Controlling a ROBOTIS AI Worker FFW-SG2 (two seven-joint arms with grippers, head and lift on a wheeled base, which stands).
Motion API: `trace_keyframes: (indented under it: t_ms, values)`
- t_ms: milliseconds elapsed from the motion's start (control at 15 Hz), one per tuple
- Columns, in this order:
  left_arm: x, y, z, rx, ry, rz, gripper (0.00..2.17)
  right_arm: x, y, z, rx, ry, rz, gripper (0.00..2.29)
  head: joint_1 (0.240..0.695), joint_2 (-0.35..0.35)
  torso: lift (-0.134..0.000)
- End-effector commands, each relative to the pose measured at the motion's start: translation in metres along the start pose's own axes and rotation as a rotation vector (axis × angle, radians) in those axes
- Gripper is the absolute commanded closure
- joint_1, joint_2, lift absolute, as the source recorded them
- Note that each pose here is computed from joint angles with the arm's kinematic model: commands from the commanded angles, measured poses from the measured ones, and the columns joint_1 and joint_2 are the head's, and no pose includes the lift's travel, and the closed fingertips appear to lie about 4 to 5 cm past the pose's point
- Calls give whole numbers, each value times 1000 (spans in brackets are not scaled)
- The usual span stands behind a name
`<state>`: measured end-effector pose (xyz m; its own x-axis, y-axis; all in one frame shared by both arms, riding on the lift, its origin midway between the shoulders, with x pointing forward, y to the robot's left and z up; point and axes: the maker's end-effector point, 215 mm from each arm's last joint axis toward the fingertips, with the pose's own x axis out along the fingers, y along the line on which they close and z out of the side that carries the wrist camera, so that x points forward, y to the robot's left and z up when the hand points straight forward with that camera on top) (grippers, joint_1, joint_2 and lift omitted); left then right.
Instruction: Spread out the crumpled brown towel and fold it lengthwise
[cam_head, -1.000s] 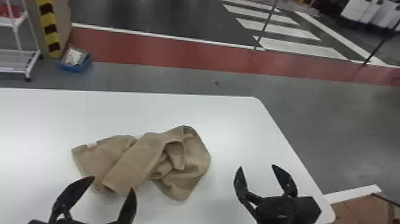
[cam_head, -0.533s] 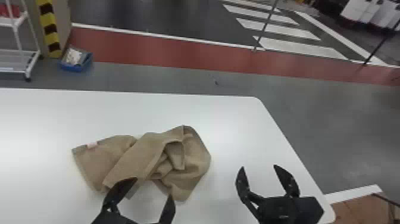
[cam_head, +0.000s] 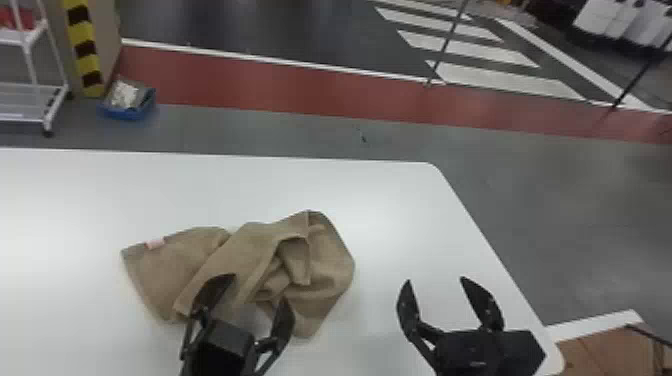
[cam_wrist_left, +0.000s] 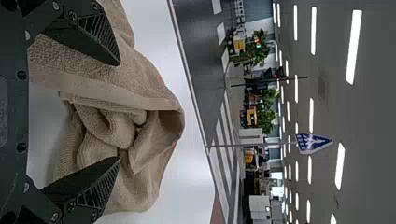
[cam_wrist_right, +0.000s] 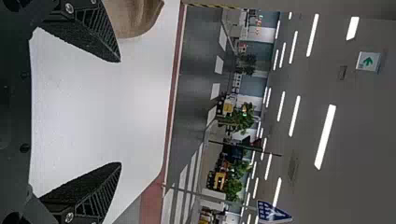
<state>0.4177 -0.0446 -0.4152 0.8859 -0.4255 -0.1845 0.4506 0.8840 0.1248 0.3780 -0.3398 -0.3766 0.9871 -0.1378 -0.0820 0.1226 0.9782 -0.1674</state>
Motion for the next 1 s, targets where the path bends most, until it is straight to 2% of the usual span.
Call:
trace_keyframes:
  t_ms: [0, 67, 200, 267, 467, 600, 867, 933]
  values:
    - [7, 8, -1, 56, -1, 9, 427, 0, 0, 0, 3, 0, 0, 97, 695, -350, -124]
    - [7, 12, -2, 83, 1, 10, 778, 0, 0, 0, 3, 0, 0, 97, 695, -350, -124]
    - [1, 32, -8, 86, 12, 40, 1851, 0, 0, 0, 3, -1, -1, 97, 695, -350, -124]
    - [-4, 39, -6, 75, 11, 56, 2145, 0, 0, 0, 3, 2, -1, 97, 695, -350, -124]
    - [-29, 76, 12, 60, -13, 99, 2145, 2, 2, 0, 6, 3, 1, 97, 695, -350, -124]
    - [-41, 100, 12, 60, -3, 119, 2145, 4, 4, 1, 7, 2, 5, 97, 695, -350, -124]
    - [-65, 137, 18, -8, -14, 136, 2145, 4, 6, 0, 9, 3, 9, 97, 695, -350, -124]
    - [-67, 140, 12, -38, 0, 123, 2145, 4, 9, 2, 11, -2, 17, 97, 695, -350, -124]
